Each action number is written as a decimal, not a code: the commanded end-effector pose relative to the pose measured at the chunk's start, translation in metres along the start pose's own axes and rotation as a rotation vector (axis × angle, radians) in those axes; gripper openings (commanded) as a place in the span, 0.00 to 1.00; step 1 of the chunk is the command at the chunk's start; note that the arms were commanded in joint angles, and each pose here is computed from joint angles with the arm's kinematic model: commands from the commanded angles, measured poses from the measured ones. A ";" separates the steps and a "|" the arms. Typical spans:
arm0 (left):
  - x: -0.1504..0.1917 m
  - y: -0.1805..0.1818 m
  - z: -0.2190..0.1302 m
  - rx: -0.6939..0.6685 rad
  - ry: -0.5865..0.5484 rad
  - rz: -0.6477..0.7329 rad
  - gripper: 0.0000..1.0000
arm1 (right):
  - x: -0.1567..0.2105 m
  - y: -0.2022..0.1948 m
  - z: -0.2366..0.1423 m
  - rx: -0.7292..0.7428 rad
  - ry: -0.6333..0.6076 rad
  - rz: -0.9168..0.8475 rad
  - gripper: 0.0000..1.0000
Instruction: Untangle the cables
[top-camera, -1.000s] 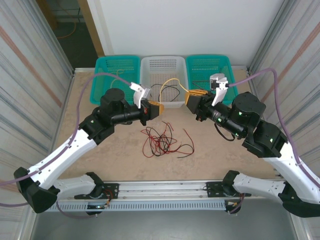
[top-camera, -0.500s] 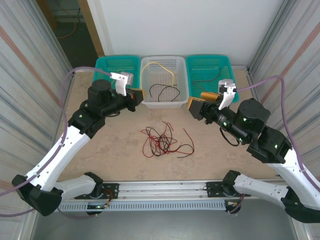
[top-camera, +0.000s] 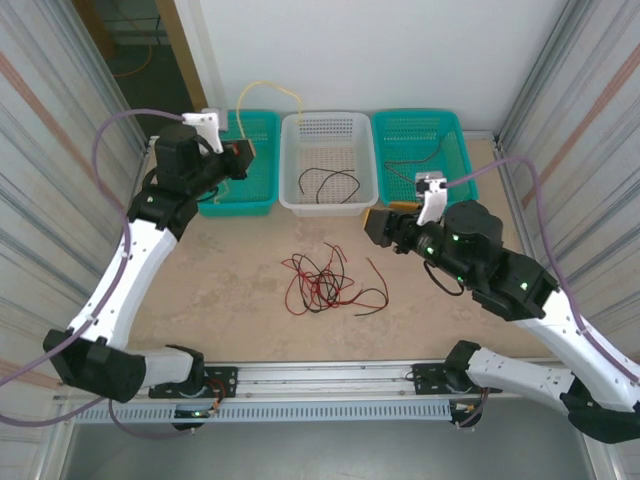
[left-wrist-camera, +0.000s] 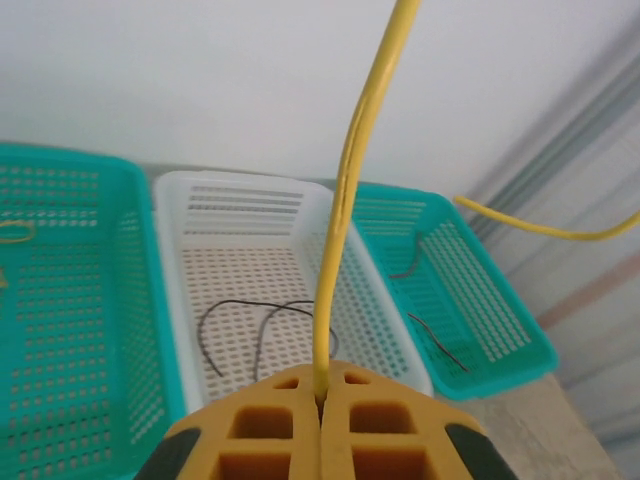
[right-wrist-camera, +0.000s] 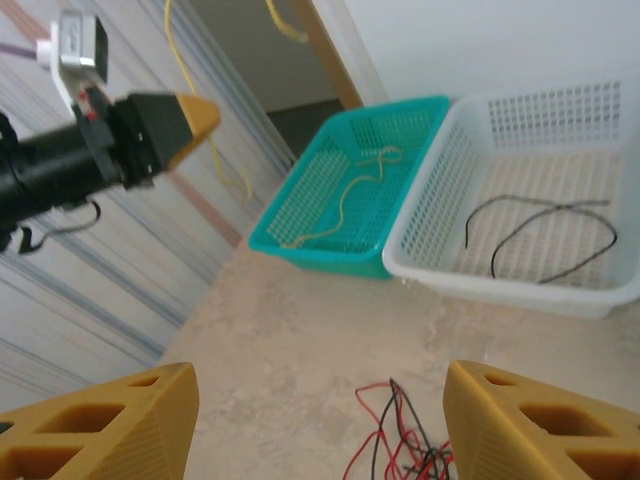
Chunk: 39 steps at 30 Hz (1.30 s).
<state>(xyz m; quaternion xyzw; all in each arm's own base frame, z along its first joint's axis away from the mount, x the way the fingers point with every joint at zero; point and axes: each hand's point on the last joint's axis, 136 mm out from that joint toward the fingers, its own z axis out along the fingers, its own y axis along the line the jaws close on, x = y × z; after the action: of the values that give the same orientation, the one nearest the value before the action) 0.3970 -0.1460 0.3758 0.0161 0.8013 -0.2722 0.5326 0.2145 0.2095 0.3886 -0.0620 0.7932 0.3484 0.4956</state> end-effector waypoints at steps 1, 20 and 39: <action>-0.021 0.018 0.014 -0.018 -0.033 -0.063 0.00 | 0.016 0.000 0.015 -0.009 0.053 0.064 0.64; -0.019 0.141 0.126 -0.105 -0.025 -0.537 0.00 | 0.062 0.000 0.050 0.043 0.197 0.051 0.61; -0.019 0.142 0.123 -0.103 -0.049 -0.543 0.46 | 0.060 -0.015 0.058 0.090 0.215 0.039 0.59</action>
<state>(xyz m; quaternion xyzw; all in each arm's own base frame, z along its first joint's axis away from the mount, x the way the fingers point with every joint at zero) 0.5641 -0.0809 0.2436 -0.2540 0.8012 -0.3574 0.4073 0.2326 0.2495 0.3155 -0.0577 0.8549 0.3196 0.4045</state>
